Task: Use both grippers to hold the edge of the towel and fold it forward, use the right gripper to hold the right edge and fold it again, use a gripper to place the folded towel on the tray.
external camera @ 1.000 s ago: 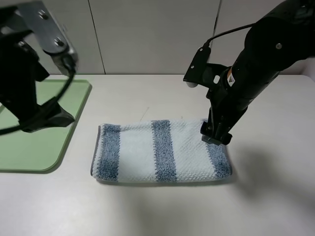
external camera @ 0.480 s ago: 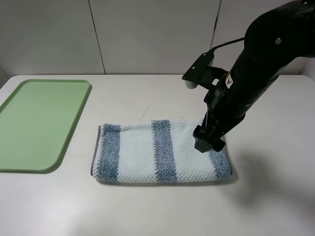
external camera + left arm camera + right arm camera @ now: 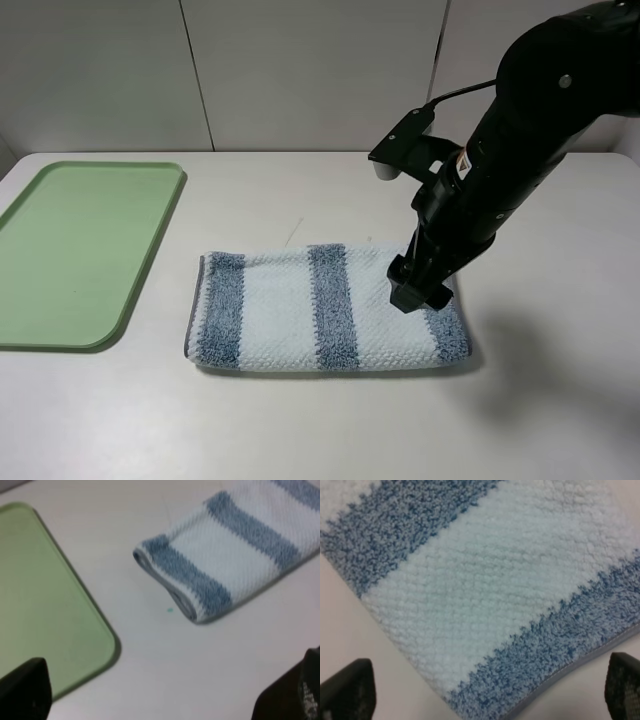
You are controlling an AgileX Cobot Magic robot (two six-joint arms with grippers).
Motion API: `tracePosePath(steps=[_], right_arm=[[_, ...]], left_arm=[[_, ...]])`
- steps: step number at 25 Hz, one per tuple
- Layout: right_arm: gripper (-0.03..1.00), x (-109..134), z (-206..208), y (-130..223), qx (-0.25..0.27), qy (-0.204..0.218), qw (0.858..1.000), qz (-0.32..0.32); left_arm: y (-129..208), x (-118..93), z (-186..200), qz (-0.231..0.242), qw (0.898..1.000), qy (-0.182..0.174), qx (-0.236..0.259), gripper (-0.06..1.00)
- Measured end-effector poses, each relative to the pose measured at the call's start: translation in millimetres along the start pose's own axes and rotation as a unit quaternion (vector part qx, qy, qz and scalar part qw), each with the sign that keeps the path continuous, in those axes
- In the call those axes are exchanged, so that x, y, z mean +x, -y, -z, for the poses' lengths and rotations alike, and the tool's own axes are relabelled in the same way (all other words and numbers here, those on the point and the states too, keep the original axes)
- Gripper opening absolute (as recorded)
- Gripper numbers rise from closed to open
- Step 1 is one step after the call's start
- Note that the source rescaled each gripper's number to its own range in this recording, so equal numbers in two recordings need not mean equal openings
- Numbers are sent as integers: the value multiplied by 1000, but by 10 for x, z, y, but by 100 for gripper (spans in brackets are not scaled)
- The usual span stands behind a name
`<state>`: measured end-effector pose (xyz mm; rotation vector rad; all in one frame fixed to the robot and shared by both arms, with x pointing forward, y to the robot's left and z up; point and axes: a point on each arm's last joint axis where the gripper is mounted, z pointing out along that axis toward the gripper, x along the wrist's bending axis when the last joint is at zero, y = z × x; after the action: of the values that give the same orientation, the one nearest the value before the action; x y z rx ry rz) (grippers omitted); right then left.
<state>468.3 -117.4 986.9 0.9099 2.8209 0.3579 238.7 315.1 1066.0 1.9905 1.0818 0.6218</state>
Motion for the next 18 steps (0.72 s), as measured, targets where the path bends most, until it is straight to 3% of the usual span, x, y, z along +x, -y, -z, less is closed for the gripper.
tracePosePath(steps=[4, 18], right_arm=[[100, -1, 0, -3, -2, 1, 1000, 0], [100, 2, 0, -7, -4, -1, 1000, -24]], left_arm=[[183, -8, -93, 20, 1000, 1, -5, 99], [205, -14, -113, 57, 998, -8, -19, 99]])
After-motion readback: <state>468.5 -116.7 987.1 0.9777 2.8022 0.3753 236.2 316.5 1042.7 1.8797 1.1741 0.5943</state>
